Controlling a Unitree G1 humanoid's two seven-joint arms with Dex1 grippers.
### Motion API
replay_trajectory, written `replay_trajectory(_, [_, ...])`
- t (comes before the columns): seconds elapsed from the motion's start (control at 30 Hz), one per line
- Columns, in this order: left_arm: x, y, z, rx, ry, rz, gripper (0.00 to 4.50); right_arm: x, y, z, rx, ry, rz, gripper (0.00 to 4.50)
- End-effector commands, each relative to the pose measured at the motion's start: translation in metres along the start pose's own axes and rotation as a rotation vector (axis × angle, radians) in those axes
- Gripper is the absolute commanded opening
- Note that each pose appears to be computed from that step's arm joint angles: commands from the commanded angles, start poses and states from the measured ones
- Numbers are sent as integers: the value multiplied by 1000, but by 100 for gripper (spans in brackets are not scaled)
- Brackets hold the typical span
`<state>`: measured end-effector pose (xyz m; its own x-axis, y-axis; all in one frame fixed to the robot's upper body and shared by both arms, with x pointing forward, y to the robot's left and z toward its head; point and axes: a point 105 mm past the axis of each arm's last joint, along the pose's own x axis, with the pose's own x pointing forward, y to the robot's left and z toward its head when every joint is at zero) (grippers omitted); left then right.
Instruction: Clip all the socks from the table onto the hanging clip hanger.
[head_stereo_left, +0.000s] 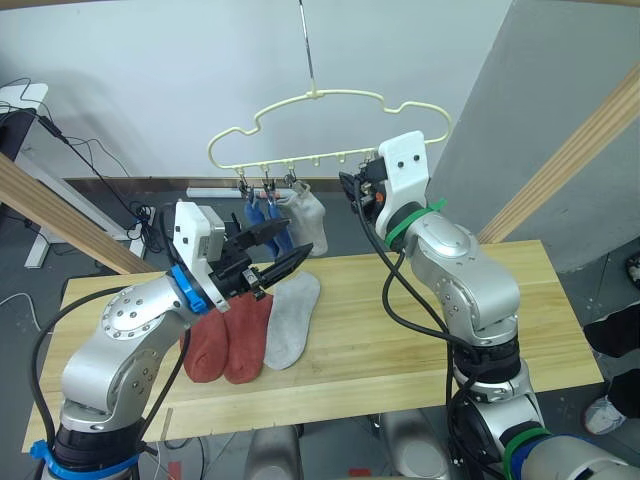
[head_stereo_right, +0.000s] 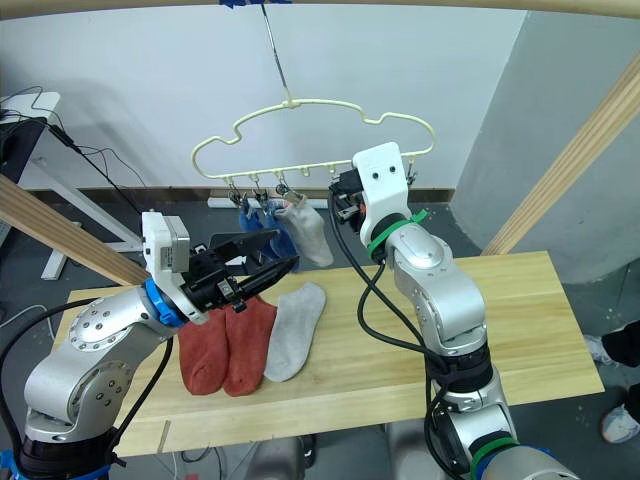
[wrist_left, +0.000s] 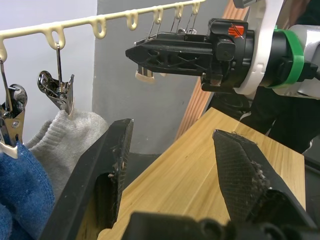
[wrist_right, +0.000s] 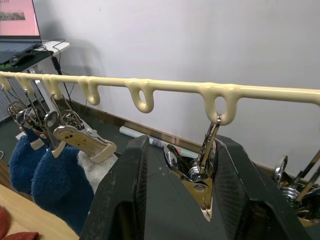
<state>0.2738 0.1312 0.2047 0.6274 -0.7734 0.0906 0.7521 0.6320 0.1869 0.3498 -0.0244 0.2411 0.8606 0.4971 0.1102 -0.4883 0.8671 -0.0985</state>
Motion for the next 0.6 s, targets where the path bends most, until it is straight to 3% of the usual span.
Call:
replay_trajectory(0.03, [1, -5, 7, 23, -20, -16, 281, -2, -2, 15, 8, -73, -18, 183])
replay_trajectory(0.13, [2, -4, 6, 23, -19, -15, 281, -1, -2, 14, 9, -71, -17, 167])
replay_trajectory(0.37, [-1, -4, 3, 2, -18, 1, 281, -1, -2, 14, 11, -76, -15, 3])
replay_trajectory(0.5, [-1, 2, -2, 24, -4, 67, 281, -2, -2, 14, 11, -78, -13, 1])
replay_trajectory(0.6, [-11, 13, -39, -5, 118, 254, 281, -2, -2, 13, 7, -73, -10, 1])
